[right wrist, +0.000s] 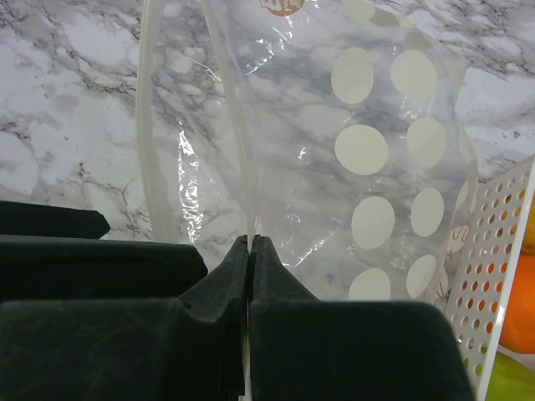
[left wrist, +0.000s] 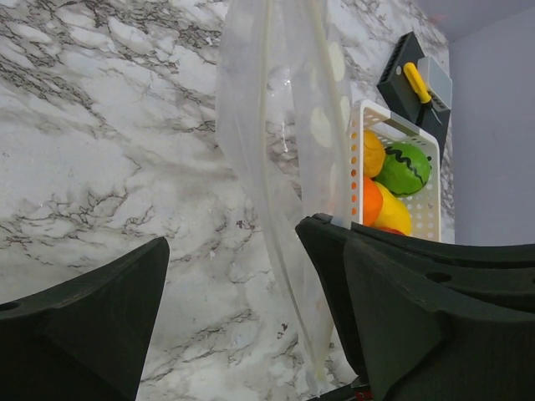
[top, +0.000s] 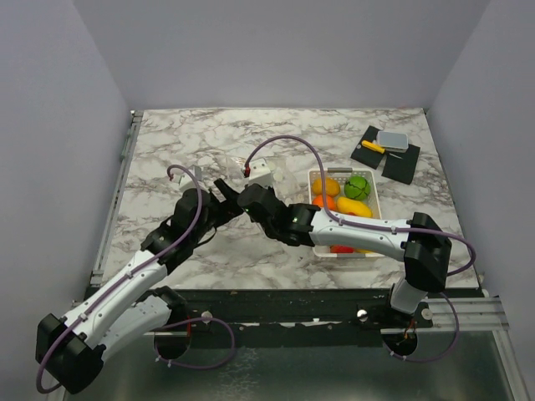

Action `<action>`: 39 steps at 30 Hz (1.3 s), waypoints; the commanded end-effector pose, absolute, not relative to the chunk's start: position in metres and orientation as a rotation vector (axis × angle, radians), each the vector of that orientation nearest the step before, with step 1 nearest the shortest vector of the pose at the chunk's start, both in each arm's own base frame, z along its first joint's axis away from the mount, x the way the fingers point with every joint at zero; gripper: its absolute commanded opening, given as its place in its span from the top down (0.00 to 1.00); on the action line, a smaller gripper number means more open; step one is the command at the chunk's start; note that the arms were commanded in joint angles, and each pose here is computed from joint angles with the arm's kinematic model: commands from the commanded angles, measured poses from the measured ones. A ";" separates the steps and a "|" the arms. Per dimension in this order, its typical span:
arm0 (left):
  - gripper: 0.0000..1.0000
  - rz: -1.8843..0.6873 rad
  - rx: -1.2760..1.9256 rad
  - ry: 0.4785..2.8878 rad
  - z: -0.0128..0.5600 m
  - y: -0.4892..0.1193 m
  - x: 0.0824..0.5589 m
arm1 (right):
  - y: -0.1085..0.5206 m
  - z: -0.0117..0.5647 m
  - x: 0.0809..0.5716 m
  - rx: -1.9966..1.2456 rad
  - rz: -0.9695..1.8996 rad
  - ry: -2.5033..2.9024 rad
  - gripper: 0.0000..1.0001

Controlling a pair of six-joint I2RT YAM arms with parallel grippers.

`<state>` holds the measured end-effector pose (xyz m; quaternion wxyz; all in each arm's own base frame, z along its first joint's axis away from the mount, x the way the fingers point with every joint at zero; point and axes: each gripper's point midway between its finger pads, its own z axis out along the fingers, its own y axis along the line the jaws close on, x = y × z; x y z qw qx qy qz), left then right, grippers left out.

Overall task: Place the food in the zip-top bag and seal the zipper
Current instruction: Open the zipper of the food storage bag at the center of the board.

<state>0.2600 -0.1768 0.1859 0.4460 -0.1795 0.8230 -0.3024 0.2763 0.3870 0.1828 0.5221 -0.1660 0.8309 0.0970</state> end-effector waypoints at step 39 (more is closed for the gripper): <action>0.70 -0.634 -0.410 2.023 0.169 -0.172 0.281 | 0.391 0.206 0.269 -0.380 0.313 1.970 0.99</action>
